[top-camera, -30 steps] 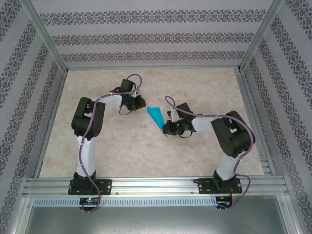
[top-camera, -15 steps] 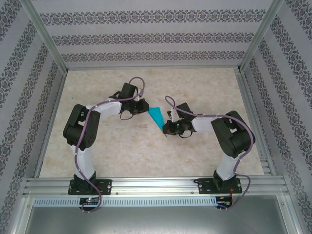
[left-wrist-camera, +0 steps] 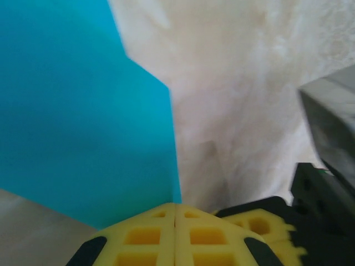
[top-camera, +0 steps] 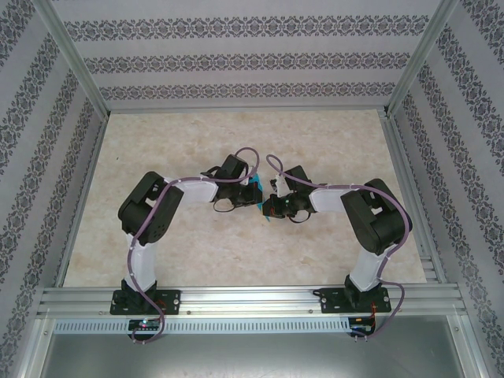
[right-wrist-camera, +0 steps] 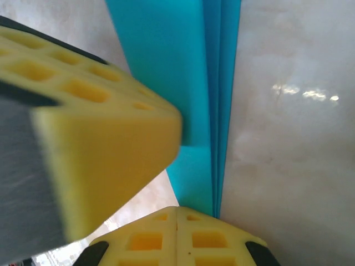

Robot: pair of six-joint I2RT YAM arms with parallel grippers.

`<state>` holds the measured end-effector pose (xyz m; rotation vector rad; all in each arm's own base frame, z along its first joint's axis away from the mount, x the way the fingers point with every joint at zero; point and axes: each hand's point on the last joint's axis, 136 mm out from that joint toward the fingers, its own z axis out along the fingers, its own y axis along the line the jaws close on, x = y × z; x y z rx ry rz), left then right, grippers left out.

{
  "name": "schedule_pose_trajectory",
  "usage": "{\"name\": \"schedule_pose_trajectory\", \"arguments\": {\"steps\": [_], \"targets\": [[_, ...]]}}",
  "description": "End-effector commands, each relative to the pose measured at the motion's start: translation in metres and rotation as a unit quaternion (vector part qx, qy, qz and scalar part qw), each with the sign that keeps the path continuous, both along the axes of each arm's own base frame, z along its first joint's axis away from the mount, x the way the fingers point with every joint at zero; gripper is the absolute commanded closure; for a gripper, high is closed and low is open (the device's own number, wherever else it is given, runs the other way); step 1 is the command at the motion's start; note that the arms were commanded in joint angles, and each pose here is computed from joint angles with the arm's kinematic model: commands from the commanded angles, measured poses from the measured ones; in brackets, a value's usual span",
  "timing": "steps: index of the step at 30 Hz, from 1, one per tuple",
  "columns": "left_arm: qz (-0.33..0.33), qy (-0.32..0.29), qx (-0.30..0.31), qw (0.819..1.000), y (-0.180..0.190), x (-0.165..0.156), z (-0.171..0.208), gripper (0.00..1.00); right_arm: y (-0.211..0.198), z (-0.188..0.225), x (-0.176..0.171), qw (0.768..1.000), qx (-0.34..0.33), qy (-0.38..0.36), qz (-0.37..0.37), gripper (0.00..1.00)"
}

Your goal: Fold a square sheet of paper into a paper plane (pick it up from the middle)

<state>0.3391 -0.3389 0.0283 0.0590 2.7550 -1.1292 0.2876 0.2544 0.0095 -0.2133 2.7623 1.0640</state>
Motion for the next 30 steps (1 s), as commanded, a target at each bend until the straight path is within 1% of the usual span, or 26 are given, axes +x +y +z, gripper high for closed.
{"name": "schedule_pose_trajectory", "arguments": {"steps": [1, 4, 8, 15, 23, 30], "targets": [[0.005, 0.003, -0.005, 1.0, -0.007, 0.003, -0.006, 0.93, -0.052, -0.064, -0.05, 0.985, -0.131, 0.111, -0.026, 1.0], [0.011, 0.009, 0.011, 1.0, -0.002, 0.002, -0.019, 0.93, -0.053, -0.066, -0.051, 0.984, -0.133, 0.116, -0.029, 1.0], [0.028, 0.006, 0.033, 0.999, 0.011, 0.01, -0.027, 0.93, -0.058, -0.069, -0.055, 0.982, -0.141, 0.123, -0.033, 1.0], [0.053, -0.009, 0.061, 0.997, 0.038, 0.041, -0.025, 0.93, -0.067, -0.074, -0.061, 0.977, -0.159, 0.134, -0.039, 1.0], [0.088, -0.023, 0.09, 0.992, 0.079, 0.085, -0.035, 0.92, -0.069, -0.077, -0.061, 0.976, -0.161, 0.139, -0.043, 1.0], [0.105, -0.034, 0.099, 0.989, 0.107, 0.107, -0.046, 0.92, -0.07, -0.077, -0.061, 0.976, -0.161, 0.139, -0.044, 1.0]]}}
